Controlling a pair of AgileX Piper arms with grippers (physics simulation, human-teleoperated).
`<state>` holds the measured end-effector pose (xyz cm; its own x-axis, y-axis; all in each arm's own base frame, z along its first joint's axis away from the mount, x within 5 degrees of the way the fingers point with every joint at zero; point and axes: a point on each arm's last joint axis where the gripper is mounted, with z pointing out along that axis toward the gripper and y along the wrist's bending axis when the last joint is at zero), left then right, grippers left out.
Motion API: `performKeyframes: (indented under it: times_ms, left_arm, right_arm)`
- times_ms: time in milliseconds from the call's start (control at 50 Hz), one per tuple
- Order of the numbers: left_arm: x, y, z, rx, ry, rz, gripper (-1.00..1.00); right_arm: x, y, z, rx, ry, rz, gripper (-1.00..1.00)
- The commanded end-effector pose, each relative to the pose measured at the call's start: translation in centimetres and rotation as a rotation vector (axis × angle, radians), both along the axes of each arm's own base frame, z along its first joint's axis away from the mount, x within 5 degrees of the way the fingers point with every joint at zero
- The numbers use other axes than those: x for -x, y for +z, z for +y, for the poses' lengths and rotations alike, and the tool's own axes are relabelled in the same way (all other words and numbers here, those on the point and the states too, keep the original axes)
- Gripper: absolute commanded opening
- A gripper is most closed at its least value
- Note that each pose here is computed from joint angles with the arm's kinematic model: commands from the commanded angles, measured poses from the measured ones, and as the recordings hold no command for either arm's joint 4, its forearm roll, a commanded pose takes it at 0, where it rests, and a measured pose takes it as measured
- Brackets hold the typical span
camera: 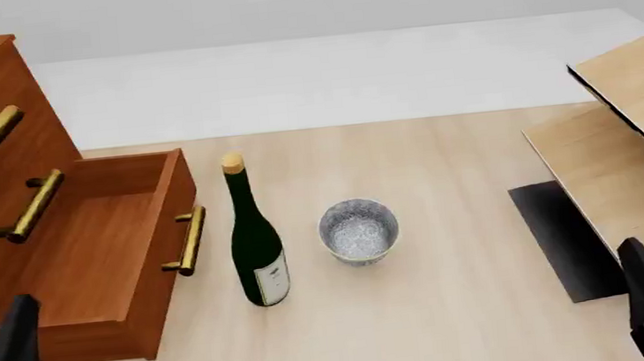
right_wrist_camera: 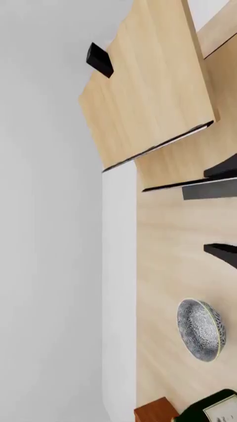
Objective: Close the bottom drawer of the cabinet and open the top drawer.
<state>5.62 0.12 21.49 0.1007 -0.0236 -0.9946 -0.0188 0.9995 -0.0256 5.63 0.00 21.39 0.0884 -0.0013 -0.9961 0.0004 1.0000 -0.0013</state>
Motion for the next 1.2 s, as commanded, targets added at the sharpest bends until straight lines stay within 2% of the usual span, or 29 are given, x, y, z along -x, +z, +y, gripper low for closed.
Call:
performKeyframes:
  times_ms: [20, 400, 500, 560, 660, 760, 780, 920, 960, 1080, 1120, 1200]
  left_arm:
    - [-0.1, -0.1, -0.1, -0.024, -0.019, 0.018, 1.00]
    - [-0.1, 0.5, -0.2, -0.033, -0.030, 0.016, 1.00]
    - [0.4, 2.0, -0.3, -0.041, -0.050, -0.008, 1.00]
    - [0.5, 2.9, -0.4, -0.018, -0.067, -0.013, 1.00]
    - [1.1, 4.9, -0.6, -0.027, -0.127, -0.033, 1.00]
    - [1.4, 7.1, -0.7, 0.003, -0.159, -0.035, 1.00]
    - [1.6, 7.7, -0.7, 0.027, -0.179, -0.035, 1.00]
    - [0.9, 8.7, -1.0, 0.071, -0.218, 0.023, 1.00]
    - [0.4, 9.0, -1.3, 0.094, -0.245, 0.059, 1.00]
    - [-0.2, 9.8, -1.7, 0.108, -0.300, 0.111, 1.00]
    - [-0.2, 10.0, -1.8, 0.151, -0.308, 0.128, 1.00]
    - [-1.1, 10.4, -2.3, 0.169, -0.343, 0.200, 1.00]
  right_arm:
    - [-0.1, 0.0, 0.0, 0.002, 0.007, 0.004, 1.00]
    - [-0.1, 0.2, 0.1, 0.002, 0.017, 0.004, 1.00]
    - [-0.1, 0.2, 0.1, 0.003, 0.015, 0.003, 1.00]
    - [0.0, 0.2, 0.1, 0.003, 0.016, 0.003, 1.00]
    - [0.0, 0.3, 0.1, 0.003, 0.014, 0.003, 1.00]
    - [0.0, 0.3, 0.1, 0.002, 0.014, 0.002, 1.00]
    - [0.0, 0.3, 0.1, 0.003, 0.014, 0.001, 1.00]
    - [0.0, 0.3, 0.1, 0.002, 0.012, 0.001, 1.00]
    - [0.0, 0.3, 0.1, 0.002, 0.012, 0.000, 1.00]
    - [0.0, 0.3, 0.1, 0.001, 0.012, 0.001, 1.00]
    - [0.0, 0.3, 0.1, 0.001, 0.012, 0.000, 1.00]
    - [0.0, 0.4, 0.1, 0.002, 0.011, 0.000, 1.00]
